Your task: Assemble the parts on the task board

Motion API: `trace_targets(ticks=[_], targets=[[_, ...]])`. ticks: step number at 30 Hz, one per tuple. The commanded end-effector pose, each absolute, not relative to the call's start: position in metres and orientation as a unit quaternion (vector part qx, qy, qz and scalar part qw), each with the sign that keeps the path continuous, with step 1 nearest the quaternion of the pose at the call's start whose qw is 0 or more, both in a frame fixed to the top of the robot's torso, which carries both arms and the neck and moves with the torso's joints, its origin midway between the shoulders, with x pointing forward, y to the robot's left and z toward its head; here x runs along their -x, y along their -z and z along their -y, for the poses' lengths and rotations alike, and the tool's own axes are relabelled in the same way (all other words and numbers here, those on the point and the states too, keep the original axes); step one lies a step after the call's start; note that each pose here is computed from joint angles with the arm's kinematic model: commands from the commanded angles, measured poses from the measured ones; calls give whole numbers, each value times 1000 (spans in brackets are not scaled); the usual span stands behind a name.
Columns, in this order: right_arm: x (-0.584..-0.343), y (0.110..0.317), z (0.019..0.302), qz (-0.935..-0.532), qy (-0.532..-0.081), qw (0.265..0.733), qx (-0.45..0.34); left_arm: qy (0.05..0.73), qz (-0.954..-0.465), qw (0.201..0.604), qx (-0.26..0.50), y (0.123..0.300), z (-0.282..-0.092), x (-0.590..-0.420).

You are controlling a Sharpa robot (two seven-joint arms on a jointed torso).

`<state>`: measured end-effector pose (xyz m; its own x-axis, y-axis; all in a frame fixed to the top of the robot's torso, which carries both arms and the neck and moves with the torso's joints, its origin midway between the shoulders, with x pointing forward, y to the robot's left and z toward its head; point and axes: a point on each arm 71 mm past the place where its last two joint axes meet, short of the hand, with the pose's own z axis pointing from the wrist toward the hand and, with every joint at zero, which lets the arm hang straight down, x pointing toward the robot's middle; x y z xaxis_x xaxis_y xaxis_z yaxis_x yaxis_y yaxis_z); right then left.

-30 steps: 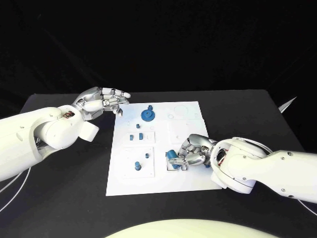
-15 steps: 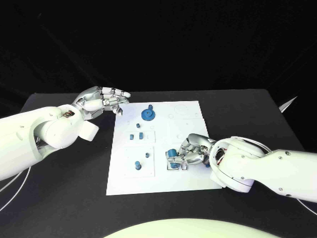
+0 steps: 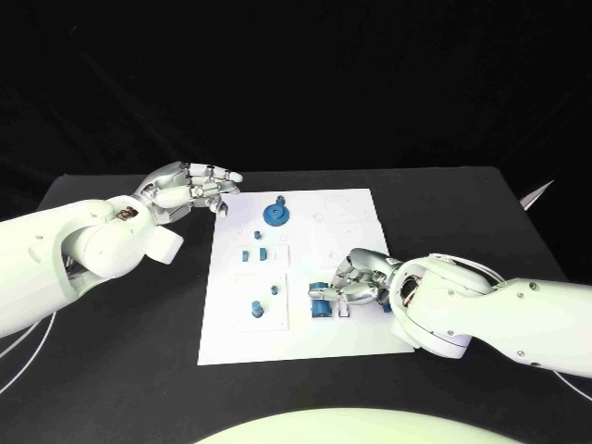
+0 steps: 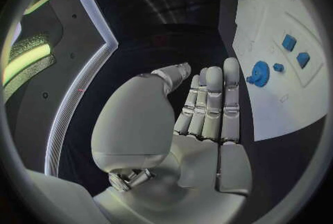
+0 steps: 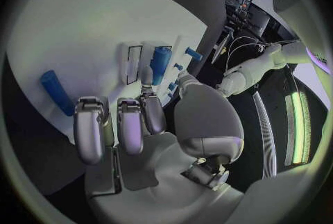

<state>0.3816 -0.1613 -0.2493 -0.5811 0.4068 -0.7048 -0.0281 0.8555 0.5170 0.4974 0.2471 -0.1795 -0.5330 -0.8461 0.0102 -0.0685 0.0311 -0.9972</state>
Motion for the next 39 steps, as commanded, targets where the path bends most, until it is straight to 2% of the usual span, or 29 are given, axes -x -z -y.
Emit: trace_targets(ticks=[1,13,21,26,32,39], targets=[[-380,248,160,-853,-248,449,-96,603,-641,319,353,179,-245,-497],[-373,240,172,-841,-263,462,-101,602,-640,320,354,179,-246,-497],[-376,219,211,-816,-264,497,-132,603,-639,322,354,178,-246,-497],[-374,211,240,-808,-247,515,-142,604,-639,321,353,178,-245,-496],[-374,213,264,-810,-218,525,-147,605,-639,320,352,178,-243,-496],[-371,229,269,-825,-197,506,-153,606,-639,319,351,178,-242,-496]])
